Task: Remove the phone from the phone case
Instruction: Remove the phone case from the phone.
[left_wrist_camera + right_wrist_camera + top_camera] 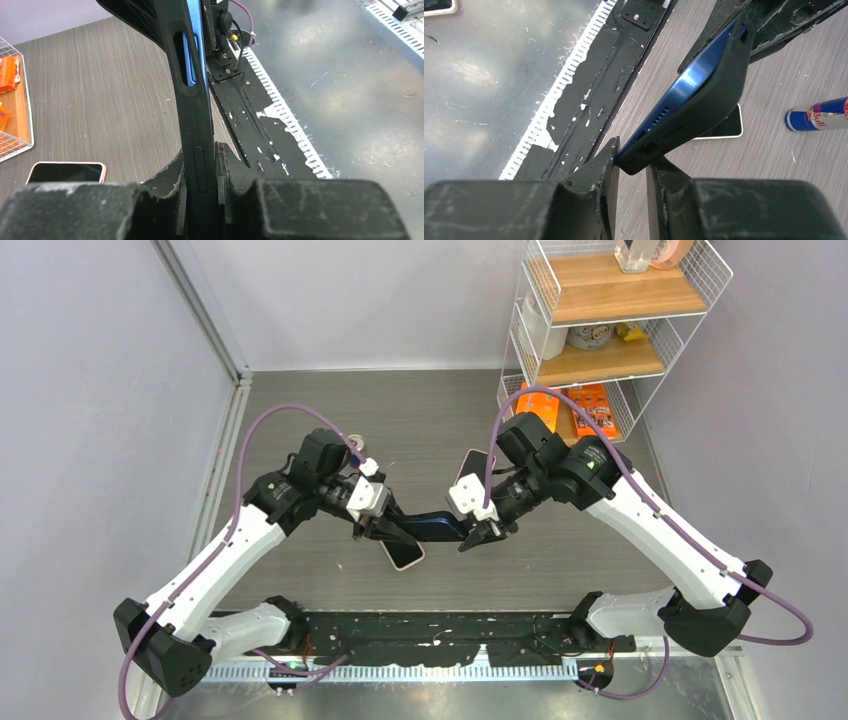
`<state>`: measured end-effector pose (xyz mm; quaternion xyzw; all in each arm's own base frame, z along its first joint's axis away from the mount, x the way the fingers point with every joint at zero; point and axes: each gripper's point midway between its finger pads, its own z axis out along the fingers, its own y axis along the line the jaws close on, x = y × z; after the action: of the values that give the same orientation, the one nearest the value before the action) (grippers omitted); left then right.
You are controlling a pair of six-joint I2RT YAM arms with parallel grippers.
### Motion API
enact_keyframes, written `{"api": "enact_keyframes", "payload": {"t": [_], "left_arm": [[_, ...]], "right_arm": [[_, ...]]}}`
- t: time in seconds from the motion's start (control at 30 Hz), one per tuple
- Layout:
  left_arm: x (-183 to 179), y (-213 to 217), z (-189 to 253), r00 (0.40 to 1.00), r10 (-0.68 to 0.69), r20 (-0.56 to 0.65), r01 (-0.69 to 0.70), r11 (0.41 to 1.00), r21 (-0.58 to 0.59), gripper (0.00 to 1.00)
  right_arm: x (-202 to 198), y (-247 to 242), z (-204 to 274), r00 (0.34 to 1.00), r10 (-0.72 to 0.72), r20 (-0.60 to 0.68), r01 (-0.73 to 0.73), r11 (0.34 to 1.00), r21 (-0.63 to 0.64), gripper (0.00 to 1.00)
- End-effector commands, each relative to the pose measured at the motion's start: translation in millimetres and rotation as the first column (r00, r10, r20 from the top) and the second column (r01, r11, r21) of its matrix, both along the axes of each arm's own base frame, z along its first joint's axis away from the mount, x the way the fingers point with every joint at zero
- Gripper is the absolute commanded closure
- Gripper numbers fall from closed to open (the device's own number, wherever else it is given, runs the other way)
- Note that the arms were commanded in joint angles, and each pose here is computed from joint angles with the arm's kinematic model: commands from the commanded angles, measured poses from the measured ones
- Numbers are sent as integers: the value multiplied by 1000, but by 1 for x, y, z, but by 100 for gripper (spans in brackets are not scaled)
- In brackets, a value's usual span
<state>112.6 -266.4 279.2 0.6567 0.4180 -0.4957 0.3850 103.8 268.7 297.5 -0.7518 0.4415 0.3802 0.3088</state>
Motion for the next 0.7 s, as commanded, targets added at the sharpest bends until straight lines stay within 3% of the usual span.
{"api": "enact_keyframes", "payload": {"t": [0.0,0.67], "left_arm": [[-21,3,0,996,-90,15,90,996,-14,100],[-14,1,-6,997,-59,55,59,998,14,100]], "right_arm": [[-9,-2,28,999,33,39,-36,996,79,95],[-5,-1,21,999,-5,34,4,999,49,95]]}}
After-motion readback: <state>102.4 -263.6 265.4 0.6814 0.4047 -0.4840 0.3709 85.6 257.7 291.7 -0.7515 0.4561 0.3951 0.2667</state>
